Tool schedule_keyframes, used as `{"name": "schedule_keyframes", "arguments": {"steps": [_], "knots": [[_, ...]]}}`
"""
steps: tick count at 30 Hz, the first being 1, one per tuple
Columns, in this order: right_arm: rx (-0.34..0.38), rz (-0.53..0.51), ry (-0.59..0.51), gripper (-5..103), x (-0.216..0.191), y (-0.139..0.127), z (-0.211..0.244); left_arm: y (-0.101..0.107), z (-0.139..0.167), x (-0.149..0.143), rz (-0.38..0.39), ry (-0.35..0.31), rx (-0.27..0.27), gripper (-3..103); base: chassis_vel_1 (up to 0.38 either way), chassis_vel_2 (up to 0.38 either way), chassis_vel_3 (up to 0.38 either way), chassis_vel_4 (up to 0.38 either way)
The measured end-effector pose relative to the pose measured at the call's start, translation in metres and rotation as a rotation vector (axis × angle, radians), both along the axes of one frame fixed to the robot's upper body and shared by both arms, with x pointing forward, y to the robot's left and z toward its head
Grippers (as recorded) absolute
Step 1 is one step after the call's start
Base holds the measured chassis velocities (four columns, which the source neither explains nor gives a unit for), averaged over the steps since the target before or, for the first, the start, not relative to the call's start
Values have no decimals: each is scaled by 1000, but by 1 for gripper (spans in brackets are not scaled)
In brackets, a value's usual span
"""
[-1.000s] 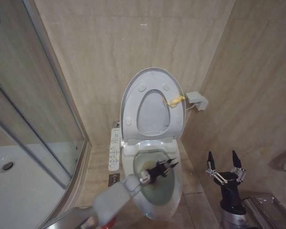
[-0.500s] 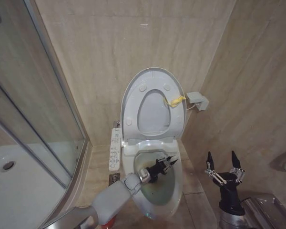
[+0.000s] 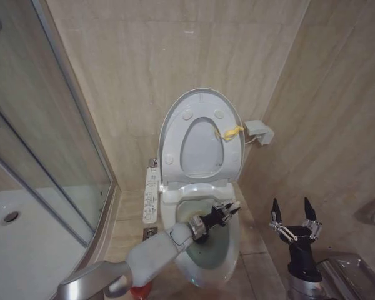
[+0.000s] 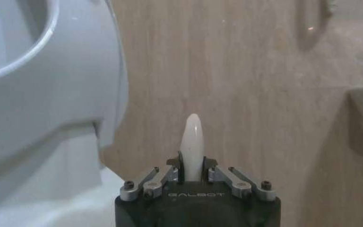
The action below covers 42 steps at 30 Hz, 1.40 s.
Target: Open the toilet lid, clean the toilet bowl with a toilet brush, close the toilet lid, and flush.
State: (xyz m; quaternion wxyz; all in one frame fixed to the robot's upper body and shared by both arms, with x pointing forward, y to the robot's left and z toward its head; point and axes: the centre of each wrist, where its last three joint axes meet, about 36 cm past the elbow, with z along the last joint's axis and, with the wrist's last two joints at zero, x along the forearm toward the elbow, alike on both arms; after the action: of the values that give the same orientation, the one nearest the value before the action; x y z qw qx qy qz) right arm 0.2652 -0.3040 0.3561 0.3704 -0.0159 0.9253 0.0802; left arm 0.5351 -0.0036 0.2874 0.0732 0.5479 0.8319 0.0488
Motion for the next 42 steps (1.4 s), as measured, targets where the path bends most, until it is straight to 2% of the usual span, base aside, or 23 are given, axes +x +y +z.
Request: {"name": "schedule_keyframes", "arguments": {"steps": [3,5,6,7,10,11,13,14,16,18,19,21,22,24,26,28,29,31,33,36,38,41,42], "knots": [[4,1,-1,100,3,1,-1,-13,50,19,4,1,13,21,0,0,0,0],[5,2,-3,100,4,1,-2,-13,63,23,-4,6,31,21,0,0,0,0],[7,0,-4,100,6,1,-3,4,52,26,-22,26,92,21,0,0,0,0],[6,-1,-2,100,6,0,-3,12,41,24,-18,36,120,21,0,0,0,0],[5,-3,-3,100,7,-1,-3,20,27,18,-25,49,151,21,0,0,0,0],[5,-4,-4,100,8,-1,-3,19,27,15,-32,48,143,21,0,0,0,0],[6,-5,-6,100,9,-1,-3,6,35,8,-59,28,86,21,0,0,0,0],[6,-5,-6,100,9,-1,-3,6,35,8,-59,28,86,21,0,0,0,0],[7,-6,-5,100,9,-1,-4,-17,52,4,-85,-27,17,21,0,0,0,0],[8,-6,-4,100,7,0,-4,-13,42,6,-91,-70,49,21,0,0,0,0],[8,-6,-4,100,7,0,-4,-13,42,6,-91,-70,49,21,0,0,0,0],[7,-5,-2,100,6,1,-3,7,18,3,-84,-60,117,21,0,0,0,0],[7,-4,-4,100,6,2,-2,12,14,2,-85,-55,131,21,0,0,0,0],[7,-4,-4,100,6,2,-2,11,14,2,-85,-56,129,21,0,0,0,0],[6,-4,-4,100,6,2,-2,4,24,4,-86,-61,104,21,0,0,0,0],[2,-8,-5,100,6,0,-1,-19,53,6,-91,-70,17,21,0,0,0,0],[1,-10,-5,100,6,-1,-1,-23,56,6,-93,-70,6,21,0,0,0,0],[0,-11,-5,100,6,-2,-1,-20,51,6,-89,-64,17,21,0,0,0,0],[-1,-13,-6,100,6,-3,0,-4,28,6,-77,-43,69,21,0,0,0,0],[-2,-13,-9,100,5,-4,1,7,13,3,-69,-25,99,21,0,0,0,0],[-3,-14,-9,100,5,-5,2,0,19,1,-75,-29,77,21,0,0,0,0],[0,-16,-8,100,5,-5,1,-34,53,-2,-96,-55,-31,21,0,0,0,0],[0,-16,-8,100,5,-5,1,-34,53,-2,-96,-55,-31,21,0,0,0,0]]}}
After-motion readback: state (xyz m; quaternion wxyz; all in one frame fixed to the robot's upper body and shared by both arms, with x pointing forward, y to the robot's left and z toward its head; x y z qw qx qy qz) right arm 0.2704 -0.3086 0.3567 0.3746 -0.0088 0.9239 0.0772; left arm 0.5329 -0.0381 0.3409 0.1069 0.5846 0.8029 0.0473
